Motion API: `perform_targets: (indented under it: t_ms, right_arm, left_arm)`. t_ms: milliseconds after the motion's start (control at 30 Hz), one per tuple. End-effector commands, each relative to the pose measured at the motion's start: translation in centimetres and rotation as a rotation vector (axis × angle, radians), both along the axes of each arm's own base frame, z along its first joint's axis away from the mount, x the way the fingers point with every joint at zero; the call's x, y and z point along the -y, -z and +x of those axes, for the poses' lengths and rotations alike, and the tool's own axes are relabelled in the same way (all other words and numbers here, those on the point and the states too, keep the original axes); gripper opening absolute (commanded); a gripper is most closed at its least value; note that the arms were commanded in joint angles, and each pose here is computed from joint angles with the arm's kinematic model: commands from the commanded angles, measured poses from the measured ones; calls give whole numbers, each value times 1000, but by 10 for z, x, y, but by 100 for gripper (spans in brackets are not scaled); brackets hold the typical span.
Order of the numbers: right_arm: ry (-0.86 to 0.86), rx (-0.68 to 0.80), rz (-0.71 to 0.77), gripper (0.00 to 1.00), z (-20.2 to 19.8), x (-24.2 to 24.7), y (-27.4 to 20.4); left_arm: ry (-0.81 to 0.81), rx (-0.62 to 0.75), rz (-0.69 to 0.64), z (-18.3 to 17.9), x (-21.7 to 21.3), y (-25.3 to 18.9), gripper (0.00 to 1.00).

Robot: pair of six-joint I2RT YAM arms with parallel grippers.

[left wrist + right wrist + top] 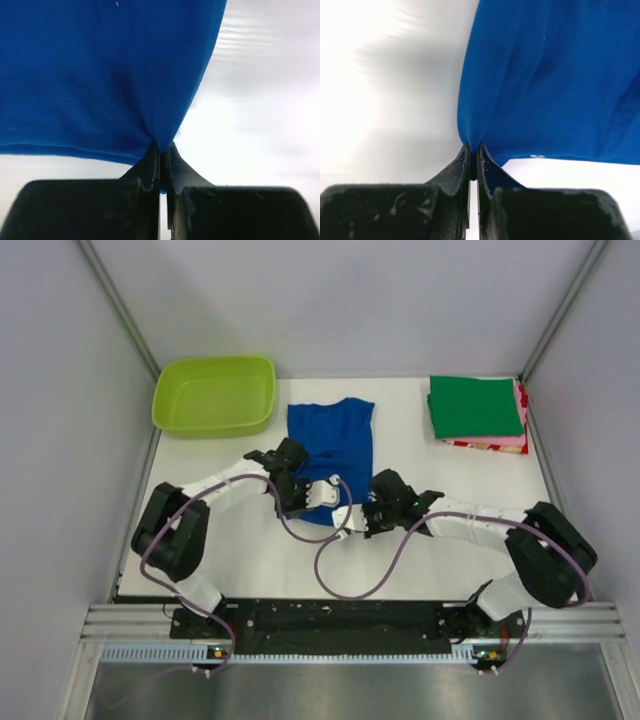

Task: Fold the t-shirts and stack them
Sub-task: Grab one side of the 2/3 rectangular tshirt with both arms, then fold the long partially folded tshirt into a neat square

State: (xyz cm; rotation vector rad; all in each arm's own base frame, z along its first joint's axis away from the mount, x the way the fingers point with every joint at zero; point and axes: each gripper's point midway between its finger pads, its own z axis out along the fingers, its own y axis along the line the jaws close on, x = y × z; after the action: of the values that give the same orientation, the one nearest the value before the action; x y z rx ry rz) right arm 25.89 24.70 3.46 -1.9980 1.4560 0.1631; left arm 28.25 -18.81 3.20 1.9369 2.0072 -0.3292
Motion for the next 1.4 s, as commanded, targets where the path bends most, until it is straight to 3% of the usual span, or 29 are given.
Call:
perform_targets:
  t_ms: [0,133,267,433,567,800,900,1133,1367]
  right_arm:
    - [-66,-28,-6,0,-47,-4,-51]
    - [-176,-52,-23,0,-107,5,-75]
    - [-272,-85,60,0,-160,6,-105]
    - [-259,-83,134,0,-176,5,-133]
    - [-94,-59,157,0,-141,6,-134]
    - [208,-54,308,0,-62,18,-152]
    - [325,-15,280,0,-31,32,-141]
    - [488,-9,278,0,31,48,-118]
    - [551,-60,273,0,57,56,-96]
  left_arm:
    - [0,-110,-3,-62,-24,-48,0]
    - [37,-206,-46,-119,-39,-79,0]
    - [74,-262,-112,-168,-49,-103,0]
    - [65,-190,-233,-182,-43,-143,0]
    - [-90,-22,-235,-137,-38,-153,0]
    - [-317,130,-139,-36,-41,-157,0]
    - [-344,187,-135,6,-36,-159,0]
    - [-366,162,-82,70,-22,-140,0]
    - [-405,122,-17,111,-17,-105,0]
